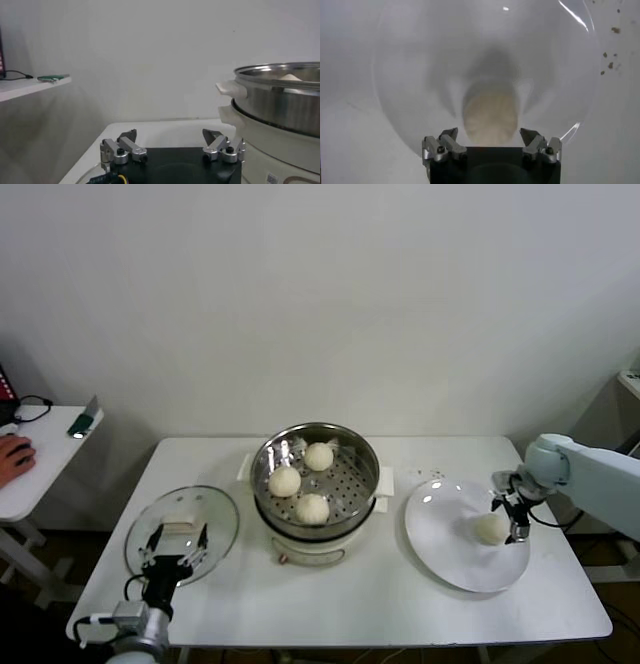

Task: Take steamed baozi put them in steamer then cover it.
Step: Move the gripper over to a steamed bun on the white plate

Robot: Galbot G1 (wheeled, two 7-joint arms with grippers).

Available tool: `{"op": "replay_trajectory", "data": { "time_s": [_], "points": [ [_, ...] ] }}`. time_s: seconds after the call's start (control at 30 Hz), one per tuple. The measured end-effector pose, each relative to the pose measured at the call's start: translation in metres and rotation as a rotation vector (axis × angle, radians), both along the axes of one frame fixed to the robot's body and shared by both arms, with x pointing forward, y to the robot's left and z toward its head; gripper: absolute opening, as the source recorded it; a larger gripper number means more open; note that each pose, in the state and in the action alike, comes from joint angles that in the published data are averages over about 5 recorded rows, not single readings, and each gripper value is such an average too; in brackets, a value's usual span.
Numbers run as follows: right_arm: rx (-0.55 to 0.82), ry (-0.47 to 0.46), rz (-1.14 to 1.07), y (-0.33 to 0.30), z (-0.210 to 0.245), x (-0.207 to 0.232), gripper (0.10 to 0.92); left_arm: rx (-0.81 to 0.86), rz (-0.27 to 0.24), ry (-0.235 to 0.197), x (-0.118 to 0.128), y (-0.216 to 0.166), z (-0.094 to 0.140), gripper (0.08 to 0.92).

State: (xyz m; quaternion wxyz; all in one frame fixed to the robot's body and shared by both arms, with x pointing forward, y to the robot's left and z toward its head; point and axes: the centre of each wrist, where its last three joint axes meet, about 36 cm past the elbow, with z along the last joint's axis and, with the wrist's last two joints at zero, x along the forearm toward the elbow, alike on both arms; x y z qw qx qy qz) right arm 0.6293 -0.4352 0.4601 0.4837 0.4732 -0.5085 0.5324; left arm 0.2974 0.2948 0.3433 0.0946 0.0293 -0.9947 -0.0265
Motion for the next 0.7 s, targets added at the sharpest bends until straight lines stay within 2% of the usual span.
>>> {"op": "replay_trajectory", "data": {
  "time_s": [0.3, 0.7],
  "points": [
    [0.006, 0.004, 0.006, 0.0097, -0.0094, 0.0060, 0.815, 0.003, 0.003, 0.000, 0.0006, 0.0014, -0.0009, 0.823],
    [-0.004, 0.009, 0.021, 0.0098, -0.0066, 0.0081, 0.720, 0.001, 0.003, -0.001, 0.0005, 0.0001, -0.0009, 0.823]
  ]
}}
